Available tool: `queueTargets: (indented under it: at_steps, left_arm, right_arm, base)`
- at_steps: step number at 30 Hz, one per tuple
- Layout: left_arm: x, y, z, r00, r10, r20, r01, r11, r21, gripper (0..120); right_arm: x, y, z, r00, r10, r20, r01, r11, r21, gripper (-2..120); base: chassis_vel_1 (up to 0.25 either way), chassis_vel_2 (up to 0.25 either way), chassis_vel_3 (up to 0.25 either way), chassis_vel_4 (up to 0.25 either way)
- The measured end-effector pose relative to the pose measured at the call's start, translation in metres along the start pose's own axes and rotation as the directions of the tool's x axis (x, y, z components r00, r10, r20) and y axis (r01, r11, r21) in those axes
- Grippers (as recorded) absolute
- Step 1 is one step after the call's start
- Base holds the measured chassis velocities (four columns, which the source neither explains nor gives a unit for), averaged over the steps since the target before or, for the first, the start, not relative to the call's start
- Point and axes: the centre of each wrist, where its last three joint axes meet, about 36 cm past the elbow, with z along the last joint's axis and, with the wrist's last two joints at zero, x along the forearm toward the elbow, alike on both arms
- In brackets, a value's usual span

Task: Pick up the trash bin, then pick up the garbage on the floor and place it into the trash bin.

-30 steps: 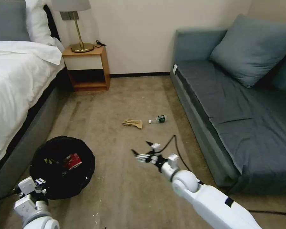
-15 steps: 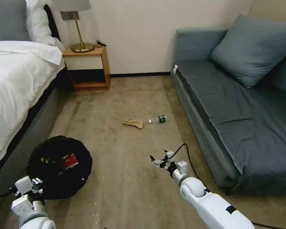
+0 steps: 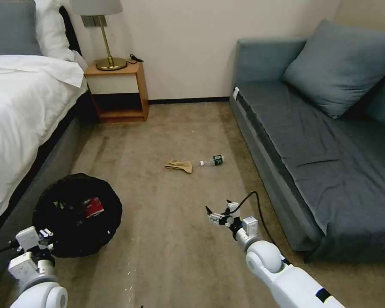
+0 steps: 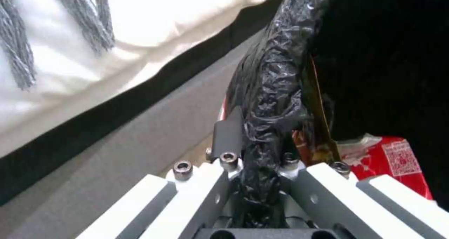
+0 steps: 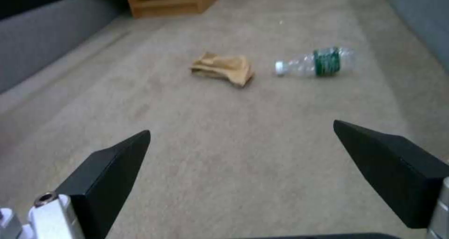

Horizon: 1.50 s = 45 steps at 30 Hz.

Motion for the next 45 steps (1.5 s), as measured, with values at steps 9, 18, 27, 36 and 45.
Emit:
queueTargets:
  at_steps: [9,18,27,36,45]
  left_arm:
    - [0.012,-0.012,0.005,1.000,-0.007,-0.001,0.007,1.000,-0.019,1]
    - [0.010,-0.013,0.005,1.000,-0.011,0.000,0.011,1.000,-0.020,1]
    - [0.007,-0.016,0.011,1.000,-0.013,-0.011,0.013,1.000,-0.023,1]
    - [0.004,-0.018,0.018,1.000,-0.019,-0.020,0.018,1.000,-0.022,1]
    - [0.002,-0.017,0.023,0.999,-0.023,-0.025,0.023,0.999,-0.024,1]
  right_arm:
    - [0.028,-0.014,0.010,0.999,-0.027,0.044,0.028,1.000,-0.002,100]
    - [0.028,-0.017,0.009,0.998,-0.033,0.059,0.033,0.999,0.000,100]
    - [0.025,-0.024,0.014,0.998,-0.021,0.058,0.021,1.000,0.001,100]
    - [0.021,-0.027,0.019,0.998,-0.028,0.057,0.027,1.000,0.007,100]
    - [0.014,-0.023,0.021,0.998,-0.046,0.053,0.045,0.999,0.018,100]
  base:
    - [0.000,0.000,0.000,0.000]
    - [0.000,0.000,0.000,0.000]
    - [0.000,0.000,0.000,0.000]
    - [-0.017,0.015,0.017,-0.021]
    - [-0.075,0.079,0.078,-0.070]
